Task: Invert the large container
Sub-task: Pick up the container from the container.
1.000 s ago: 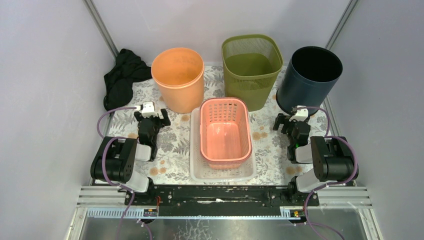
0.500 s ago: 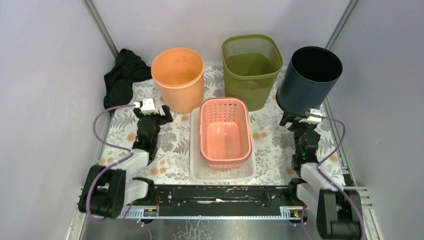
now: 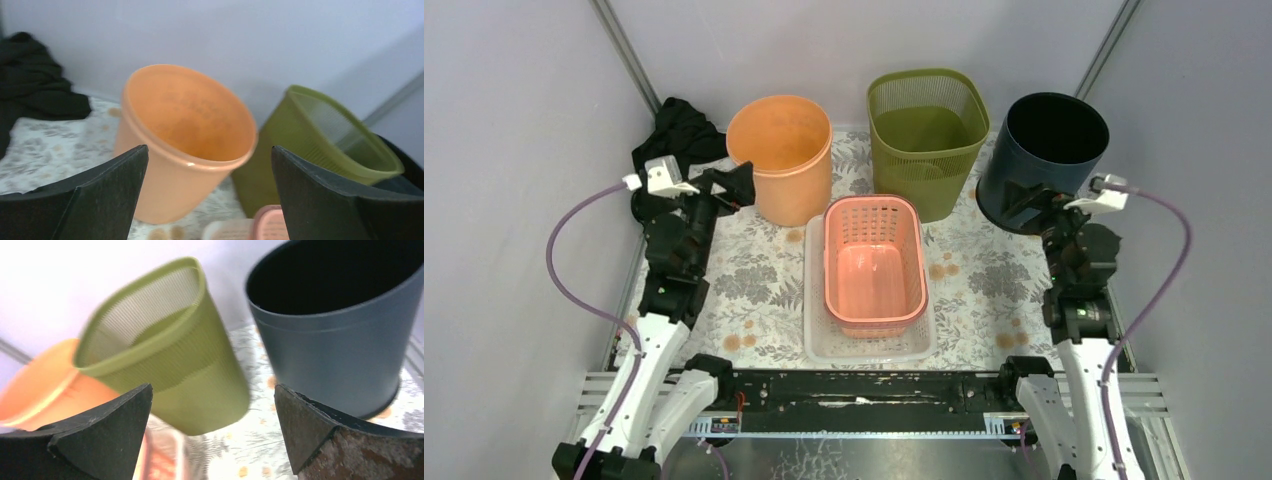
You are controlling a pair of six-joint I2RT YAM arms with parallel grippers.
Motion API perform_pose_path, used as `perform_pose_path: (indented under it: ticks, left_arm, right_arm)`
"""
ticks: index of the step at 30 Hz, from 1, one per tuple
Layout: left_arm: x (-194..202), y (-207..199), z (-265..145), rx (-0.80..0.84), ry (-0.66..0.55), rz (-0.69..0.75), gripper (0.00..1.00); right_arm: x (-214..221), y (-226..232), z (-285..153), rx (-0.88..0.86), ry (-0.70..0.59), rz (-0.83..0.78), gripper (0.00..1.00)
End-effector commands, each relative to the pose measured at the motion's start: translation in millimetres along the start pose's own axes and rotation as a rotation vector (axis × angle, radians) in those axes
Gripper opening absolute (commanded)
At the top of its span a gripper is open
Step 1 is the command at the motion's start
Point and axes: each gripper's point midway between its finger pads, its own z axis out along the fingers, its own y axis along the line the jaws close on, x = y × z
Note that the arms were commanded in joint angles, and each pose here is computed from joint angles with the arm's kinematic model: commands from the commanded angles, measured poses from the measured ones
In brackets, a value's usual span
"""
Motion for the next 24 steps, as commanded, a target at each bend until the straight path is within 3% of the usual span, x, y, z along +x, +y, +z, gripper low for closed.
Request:
perform_pose_path:
  ticks: [1, 4, 8, 11, 17, 24]
  left_arm:
    - [-15.2, -57.3, -8.1, 0.169, 0.195, -0.106, 1.0]
    - [-35.9, -78.0, -21.1, 0.23, 0.254, -0.079, 1.0]
    - [-43.6, -60.2, -40.5, 0.057, 0.275, -0.236, 1.0]
    - [-39.2, -96.4, -57.7, 0.273, 0.333, -0.268, 1.0]
    - [19.0, -95.3, -82.4, 0.262, 0.608, -0.375, 1.0]
    - [77.7, -57.9, -104.4, 0.106, 0.728, -0.395, 1.0]
  right_arm:
    - [-18.9, 45.4, -24.0, -0.104, 0.15, 0.178, 0.99]
    - [-25.7, 69.5, -30.5, -0.197, 0.231, 0.179, 0.99]
    - [-10.9, 56.5, -38.4, -0.05, 0.411, 0.222, 0.99]
    - [14.7, 81.7, -54.7, -0.215, 0.583, 0.235, 0.99]
    - [95.4, 75.5, -90.1, -0.28, 0.871, 0.314, 0.99]
    - [144.2, 51.8, -108.6, -0.187, 0.963, 0.357, 1.0]
